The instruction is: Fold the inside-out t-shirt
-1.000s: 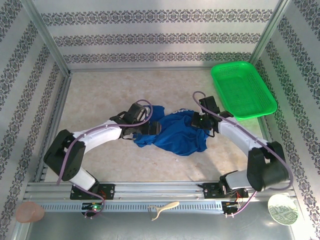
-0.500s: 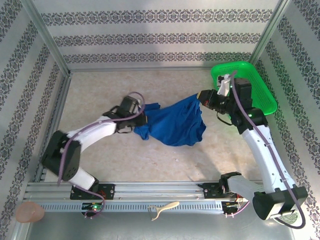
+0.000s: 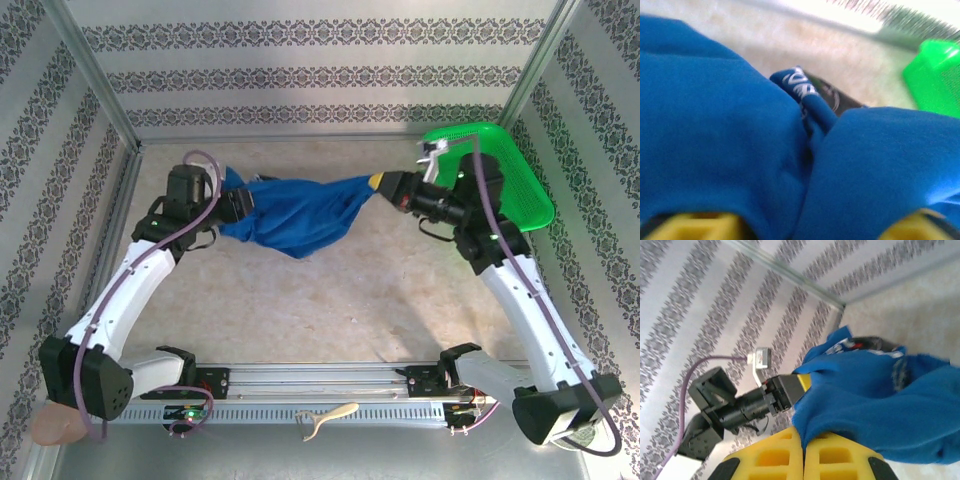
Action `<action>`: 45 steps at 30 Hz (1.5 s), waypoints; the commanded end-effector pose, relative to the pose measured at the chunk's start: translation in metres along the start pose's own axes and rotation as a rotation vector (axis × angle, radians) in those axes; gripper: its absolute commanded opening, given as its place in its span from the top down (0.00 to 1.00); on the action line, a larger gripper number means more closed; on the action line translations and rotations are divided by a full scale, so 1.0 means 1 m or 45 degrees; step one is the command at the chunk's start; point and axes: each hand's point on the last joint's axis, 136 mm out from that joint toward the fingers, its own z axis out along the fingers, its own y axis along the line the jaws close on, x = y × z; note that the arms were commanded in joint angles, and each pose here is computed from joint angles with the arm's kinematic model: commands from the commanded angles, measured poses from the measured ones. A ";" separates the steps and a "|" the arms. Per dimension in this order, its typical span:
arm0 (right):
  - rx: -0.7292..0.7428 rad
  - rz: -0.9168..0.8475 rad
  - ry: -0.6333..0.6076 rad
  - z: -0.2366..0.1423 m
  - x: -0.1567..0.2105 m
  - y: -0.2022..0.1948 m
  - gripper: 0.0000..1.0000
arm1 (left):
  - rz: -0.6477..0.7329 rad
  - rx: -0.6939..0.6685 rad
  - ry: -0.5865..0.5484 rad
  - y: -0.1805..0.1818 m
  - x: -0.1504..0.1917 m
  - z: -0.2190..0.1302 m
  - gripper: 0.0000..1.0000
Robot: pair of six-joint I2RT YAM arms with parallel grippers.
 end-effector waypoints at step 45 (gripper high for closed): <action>0.596 0.029 0.108 0.024 0.059 -0.179 0.34 | -0.043 0.880 0.315 -0.187 0.087 0.077 1.00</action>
